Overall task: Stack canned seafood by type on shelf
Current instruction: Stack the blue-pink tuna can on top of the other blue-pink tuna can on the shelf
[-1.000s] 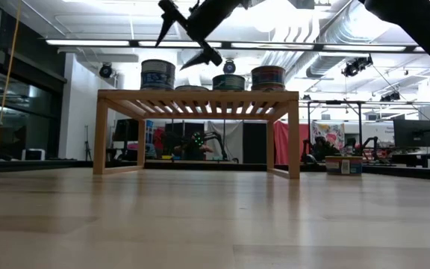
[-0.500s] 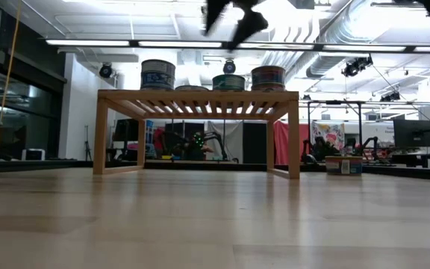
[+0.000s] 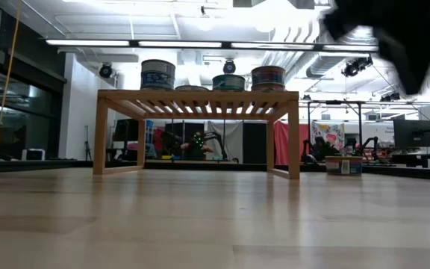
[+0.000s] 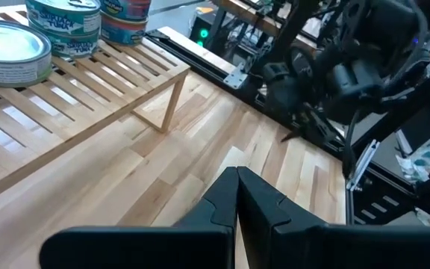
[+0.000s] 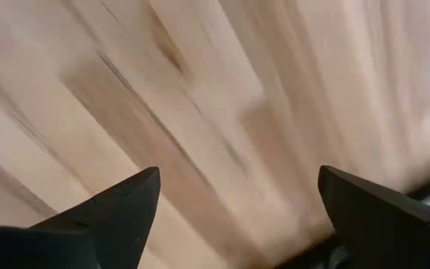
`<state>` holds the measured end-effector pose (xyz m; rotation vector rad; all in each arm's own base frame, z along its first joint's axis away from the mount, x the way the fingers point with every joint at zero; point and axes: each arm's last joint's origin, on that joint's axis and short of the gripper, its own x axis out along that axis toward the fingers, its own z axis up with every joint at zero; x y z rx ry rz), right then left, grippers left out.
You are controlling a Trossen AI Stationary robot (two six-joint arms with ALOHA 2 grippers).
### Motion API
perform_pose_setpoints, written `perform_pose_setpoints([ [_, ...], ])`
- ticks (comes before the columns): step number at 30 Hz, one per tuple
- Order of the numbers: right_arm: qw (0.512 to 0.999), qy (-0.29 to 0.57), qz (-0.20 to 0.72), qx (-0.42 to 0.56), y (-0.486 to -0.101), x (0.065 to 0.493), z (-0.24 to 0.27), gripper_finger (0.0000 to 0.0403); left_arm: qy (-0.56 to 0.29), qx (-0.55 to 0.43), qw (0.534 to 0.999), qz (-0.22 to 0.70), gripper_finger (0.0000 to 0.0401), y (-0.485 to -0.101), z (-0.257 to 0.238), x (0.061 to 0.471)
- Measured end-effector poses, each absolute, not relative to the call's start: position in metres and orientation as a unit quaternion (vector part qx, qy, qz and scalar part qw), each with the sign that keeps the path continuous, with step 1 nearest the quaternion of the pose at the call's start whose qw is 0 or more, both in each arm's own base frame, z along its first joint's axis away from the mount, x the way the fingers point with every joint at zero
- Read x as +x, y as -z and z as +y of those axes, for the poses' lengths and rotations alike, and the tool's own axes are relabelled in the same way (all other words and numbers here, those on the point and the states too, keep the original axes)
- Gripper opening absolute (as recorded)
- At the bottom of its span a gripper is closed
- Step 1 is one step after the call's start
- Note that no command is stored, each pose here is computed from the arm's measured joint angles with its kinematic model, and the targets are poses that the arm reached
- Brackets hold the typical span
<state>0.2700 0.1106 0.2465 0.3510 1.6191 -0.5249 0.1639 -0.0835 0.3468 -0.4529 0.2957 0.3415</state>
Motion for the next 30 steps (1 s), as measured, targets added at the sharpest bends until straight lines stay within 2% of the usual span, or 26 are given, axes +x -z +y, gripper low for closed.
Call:
perform_pose_setpoints([
  [3, 0.628, 0.276, 0.698, 0.203, -0.236, 0.234, 0.113, 0.0355, -0.168, -0.222, 0.949, 0.146, 0.0000, -0.347, -0.083, 0.164],
  [8, 0.602, 0.401, 0.625, 0.294, -0.236, 0.194, 0.103, 0.0355, -0.169, -0.222, 0.949, 0.147, 0.0000, -0.347, -0.083, 0.164],
  [16, 0.616, 0.526, 0.490, 0.322, -0.222, 0.173, 0.075, 0.0353, -0.172, -0.244, 0.943, 0.143, 0.0000, -0.346, -0.083, 0.164],
  [18, 0.606, 0.563, 0.459, 0.325, -0.217, 0.174, 0.059, 0.0339, -0.174, -0.255, 0.941, 0.141, 0.0000, -0.346, -0.083, 0.164],
  [20, 0.592, 0.596, 0.440, 0.317, -0.211, 0.174, 0.043, 0.0304, -0.175, -0.264, 0.938, 0.139, 0.0000, -0.346, -0.083, 0.164],
  [22, 0.581, 0.627, 0.413, 0.315, -0.206, 0.175, 0.027, 0.0246, -0.176, -0.269, 0.937, 0.138, 0.0000, -0.346, -0.083, 0.164],
  [24, 0.572, 0.654, 0.384, 0.313, -0.199, 0.176, 0.009, 0.0164, -0.176, -0.270, 0.937, 0.138, 0.0000, -0.346, -0.083, 0.164],
  [26, 0.560, 0.680, 0.353, 0.316, -0.193, 0.176, -0.010, 0.0066, -0.176, -0.271, 0.936, 0.138, 0.0000, -0.346, -0.083, 0.164],
  [27, 0.560, 0.688, 0.338, 0.315, -0.190, 0.176, -0.019, 0.0034, -0.176, -0.271, 0.936, 0.138, 0.0000, -0.346, -0.083, 0.164],
  [28, 0.558, 0.696, 0.322, 0.318, -0.186, 0.177, -0.028, 0.0021, -0.176, -0.272, 0.936, 0.138, 0.0000, -0.346, -0.083, 0.164],
  [30, 0.550, 0.710, 0.285, 0.334, -0.180, 0.178, -0.049, 0.0026, -0.177, -0.279, 0.934, 0.136, 0.0000, -0.346, -0.083, 0.164],
])
